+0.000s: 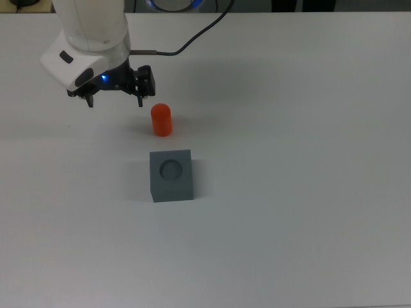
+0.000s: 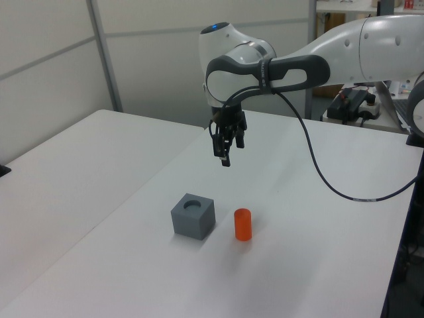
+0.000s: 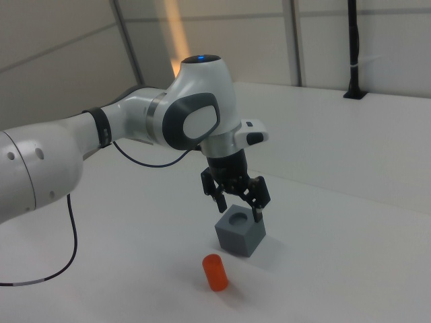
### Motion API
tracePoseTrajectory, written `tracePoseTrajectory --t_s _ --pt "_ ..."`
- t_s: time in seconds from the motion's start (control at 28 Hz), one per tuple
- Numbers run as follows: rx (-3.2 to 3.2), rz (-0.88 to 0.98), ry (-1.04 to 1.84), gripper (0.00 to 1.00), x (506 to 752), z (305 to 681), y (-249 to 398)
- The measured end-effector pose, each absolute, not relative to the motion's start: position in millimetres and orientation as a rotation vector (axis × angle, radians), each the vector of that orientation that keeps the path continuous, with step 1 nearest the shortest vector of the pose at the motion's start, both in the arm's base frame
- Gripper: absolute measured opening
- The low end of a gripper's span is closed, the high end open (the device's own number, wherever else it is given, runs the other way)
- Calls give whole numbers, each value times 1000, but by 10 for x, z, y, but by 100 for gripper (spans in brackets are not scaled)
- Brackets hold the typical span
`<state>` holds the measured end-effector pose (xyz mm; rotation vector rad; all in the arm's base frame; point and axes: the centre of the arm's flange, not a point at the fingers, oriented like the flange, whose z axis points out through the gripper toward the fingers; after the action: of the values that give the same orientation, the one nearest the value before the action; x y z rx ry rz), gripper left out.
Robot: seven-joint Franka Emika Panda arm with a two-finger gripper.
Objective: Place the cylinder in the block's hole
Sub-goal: 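Lower the open gripper down around the orange cylinder, then close the gripper on the orange cylinder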
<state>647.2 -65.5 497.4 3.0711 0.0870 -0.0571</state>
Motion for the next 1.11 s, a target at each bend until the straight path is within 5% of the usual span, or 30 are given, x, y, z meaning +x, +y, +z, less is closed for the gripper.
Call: tracePoseTrajectory --t_s 0.54,1.11 --pt "3082 50 233 100 5775 4714 -565" --pt "3063 -109 408 100 5860 3860 -25"
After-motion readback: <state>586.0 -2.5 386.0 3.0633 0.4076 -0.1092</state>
